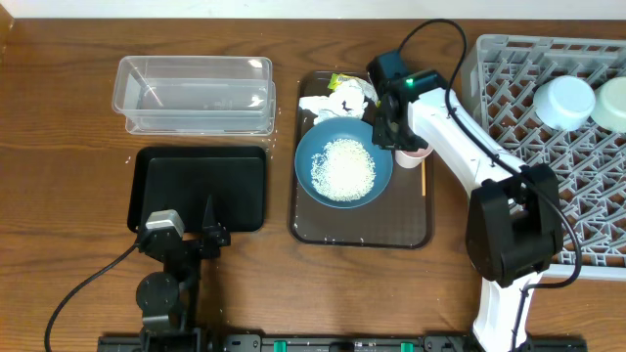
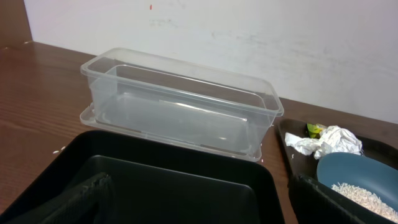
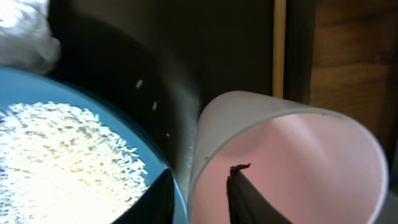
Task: Sort waste into correct bins and load items into the dishwasher rack
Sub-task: 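Grasp the pink cup rim with the right gripper, then carry the pink cup to the rack and lower it upside down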
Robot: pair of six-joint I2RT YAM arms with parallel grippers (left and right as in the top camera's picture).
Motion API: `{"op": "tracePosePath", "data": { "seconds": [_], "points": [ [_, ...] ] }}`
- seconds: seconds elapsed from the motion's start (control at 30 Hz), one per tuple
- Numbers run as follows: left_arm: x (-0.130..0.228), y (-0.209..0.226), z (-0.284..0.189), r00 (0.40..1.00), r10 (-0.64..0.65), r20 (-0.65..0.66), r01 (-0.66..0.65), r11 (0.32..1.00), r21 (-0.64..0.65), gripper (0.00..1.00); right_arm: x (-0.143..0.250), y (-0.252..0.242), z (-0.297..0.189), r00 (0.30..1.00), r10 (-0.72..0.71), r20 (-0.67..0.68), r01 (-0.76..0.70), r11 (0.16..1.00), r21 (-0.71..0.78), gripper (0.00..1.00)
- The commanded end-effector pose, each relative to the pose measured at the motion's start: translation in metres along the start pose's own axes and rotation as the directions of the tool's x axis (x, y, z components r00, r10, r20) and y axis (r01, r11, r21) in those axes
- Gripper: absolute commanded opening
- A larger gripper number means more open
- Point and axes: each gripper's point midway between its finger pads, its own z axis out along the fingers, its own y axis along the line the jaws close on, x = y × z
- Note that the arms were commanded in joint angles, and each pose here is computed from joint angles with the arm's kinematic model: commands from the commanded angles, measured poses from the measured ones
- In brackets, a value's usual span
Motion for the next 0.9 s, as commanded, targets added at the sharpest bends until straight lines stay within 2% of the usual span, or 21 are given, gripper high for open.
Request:
{"op": "tracePosePath", "data": {
  "seconds": [0.0,0.17,0.3,0.63,0.73,0.87],
  "points": [
    [0.016,0.002,0.001,0.999,0.015,-0.052,-0.015,1.0,0.002,0.92,0.001,0.0,0.003,1.0,-0.004,0.009,0.003,1.0,0.019,0.24],
    [0.016,0.002,0.001,0.999,0.015,-0.052,-0.015,1.0,0.002,0.92,-0.003,0.001,-0.001,1.0,0.0,0.018,0.0,1.0,0.013,0.14],
    [0.016,0.002,0.001,0.999,0.015,-0.052,-0.015,1.0,0.002,0.92,-0.01,-0.003,-0.014,1.0,0.001,0.02,-0.002,1.0,0.013,0.01],
    [0.016,0.002,0.001,0.999,0.015,-0.052,-0.015,1.0,0.002,0.92,-0.044,-0.032,-0.061,0.998,0.045,0.05,-0.044,0.999,-0.009,0.01],
    [0.016,0.002,0.001,0.999,0.015,-0.052,-0.015,1.0,0.002,0.92,-0.056,-0.045,-0.073,0.998,0.042,0.041,-0.039,0.997,-0.066,0.01],
    [0.016,0.002,0.001,0.999,0.015,-0.052,-0.015,1.0,0.002,0.92,-0.079,-0.072,-0.084,0.996,0.085,0.036,-0.075,0.974,-0.213,0.01]
  ]
}}
